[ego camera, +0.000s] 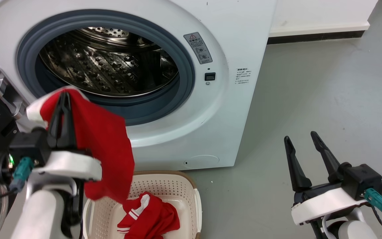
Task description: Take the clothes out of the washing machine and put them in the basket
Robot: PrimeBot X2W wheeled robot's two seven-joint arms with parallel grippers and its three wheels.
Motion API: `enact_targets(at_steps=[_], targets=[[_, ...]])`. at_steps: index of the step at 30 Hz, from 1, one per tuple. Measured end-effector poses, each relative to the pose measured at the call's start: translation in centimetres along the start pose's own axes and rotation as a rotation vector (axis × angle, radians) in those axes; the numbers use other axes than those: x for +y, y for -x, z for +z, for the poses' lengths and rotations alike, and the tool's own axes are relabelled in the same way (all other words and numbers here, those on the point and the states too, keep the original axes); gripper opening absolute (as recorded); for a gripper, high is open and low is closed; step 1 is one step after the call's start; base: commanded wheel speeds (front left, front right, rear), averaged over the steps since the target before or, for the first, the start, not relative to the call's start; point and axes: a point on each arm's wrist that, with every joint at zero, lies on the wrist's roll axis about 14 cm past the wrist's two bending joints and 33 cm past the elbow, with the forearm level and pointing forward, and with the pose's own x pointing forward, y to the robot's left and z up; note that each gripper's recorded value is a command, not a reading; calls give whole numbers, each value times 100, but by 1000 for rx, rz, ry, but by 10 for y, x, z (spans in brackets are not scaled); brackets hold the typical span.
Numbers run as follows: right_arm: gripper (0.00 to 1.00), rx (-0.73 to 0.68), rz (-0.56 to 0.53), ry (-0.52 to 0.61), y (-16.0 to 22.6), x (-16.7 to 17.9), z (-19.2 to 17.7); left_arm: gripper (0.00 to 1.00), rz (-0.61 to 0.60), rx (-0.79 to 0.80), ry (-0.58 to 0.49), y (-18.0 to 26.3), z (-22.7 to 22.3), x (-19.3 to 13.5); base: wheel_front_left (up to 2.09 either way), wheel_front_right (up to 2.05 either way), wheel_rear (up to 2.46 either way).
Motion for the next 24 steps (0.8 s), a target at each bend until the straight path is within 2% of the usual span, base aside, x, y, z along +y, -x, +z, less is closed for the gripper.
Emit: enact_targets(at_steps=[7, 13, 14, 24], targets=[[100, 18, 11, 1, -7, 3, -5, 0, 15, 202, 72, 46, -51, -11, 0, 0, 0], [100, 47, 26, -3, -17, 6, -17, 0, 21, 400, 154, 79, -118, -29, 0, 0, 0], [100, 49, 32, -3, -28, 6, -21, 0, 25, 494, 193, 93, -152, -38, 0, 0, 0], [100, 106, 21, -5, -55, -4, -54, 0, 20, 718, 224, 107, -247, -60, 0, 0, 0]])
